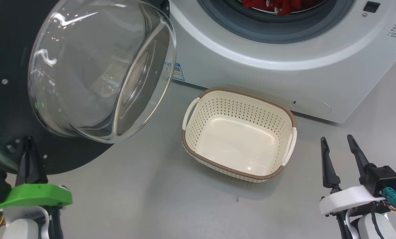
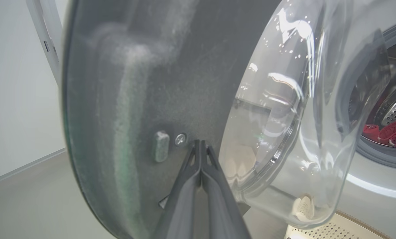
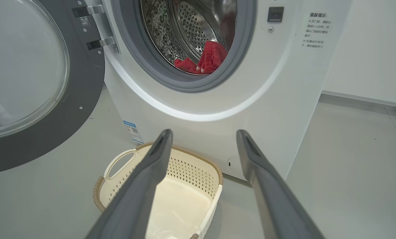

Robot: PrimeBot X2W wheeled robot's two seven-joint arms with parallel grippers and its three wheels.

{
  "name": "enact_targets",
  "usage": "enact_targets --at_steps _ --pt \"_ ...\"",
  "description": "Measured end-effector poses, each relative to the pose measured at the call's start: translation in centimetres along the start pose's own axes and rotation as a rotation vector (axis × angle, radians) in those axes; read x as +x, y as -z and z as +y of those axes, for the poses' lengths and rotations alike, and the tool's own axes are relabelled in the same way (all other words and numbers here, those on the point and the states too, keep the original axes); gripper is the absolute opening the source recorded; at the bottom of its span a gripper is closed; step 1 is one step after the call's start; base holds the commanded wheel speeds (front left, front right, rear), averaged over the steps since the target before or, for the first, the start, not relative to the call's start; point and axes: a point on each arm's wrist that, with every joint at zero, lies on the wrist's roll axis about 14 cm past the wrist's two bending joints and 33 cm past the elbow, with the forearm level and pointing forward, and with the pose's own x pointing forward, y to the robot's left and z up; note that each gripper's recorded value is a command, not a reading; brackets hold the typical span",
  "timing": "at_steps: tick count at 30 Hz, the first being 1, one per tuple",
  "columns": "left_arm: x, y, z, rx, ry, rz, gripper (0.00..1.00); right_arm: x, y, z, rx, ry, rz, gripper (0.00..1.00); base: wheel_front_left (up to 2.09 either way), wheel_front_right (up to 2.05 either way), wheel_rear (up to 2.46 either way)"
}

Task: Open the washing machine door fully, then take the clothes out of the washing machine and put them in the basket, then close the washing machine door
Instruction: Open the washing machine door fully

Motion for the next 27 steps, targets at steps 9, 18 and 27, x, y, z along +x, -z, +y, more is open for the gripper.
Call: enact_targets --at_steps 9,18,27 --pt "1.0 0.1 0.7 0.006 -0.03 0.0 0.0 0.4 -0.1 -0.3 -0.003 0.0 -0.007 1.0 0.0 0.0 0.0" --pt "1.1 0.6 1.1 0.011 -0.047 0.016 0.0 0.5 0.0 -0.5 -0.001 0.004 -0.004 1.0 0.0 0.0 0.0" --pt "1.1 0.7 1.7 0.003 -0.07 0.016 0.0 0.7 -0.3 -0.4 -0.001 0.0 -0.012 1.0 0.0 0.0 0.0"
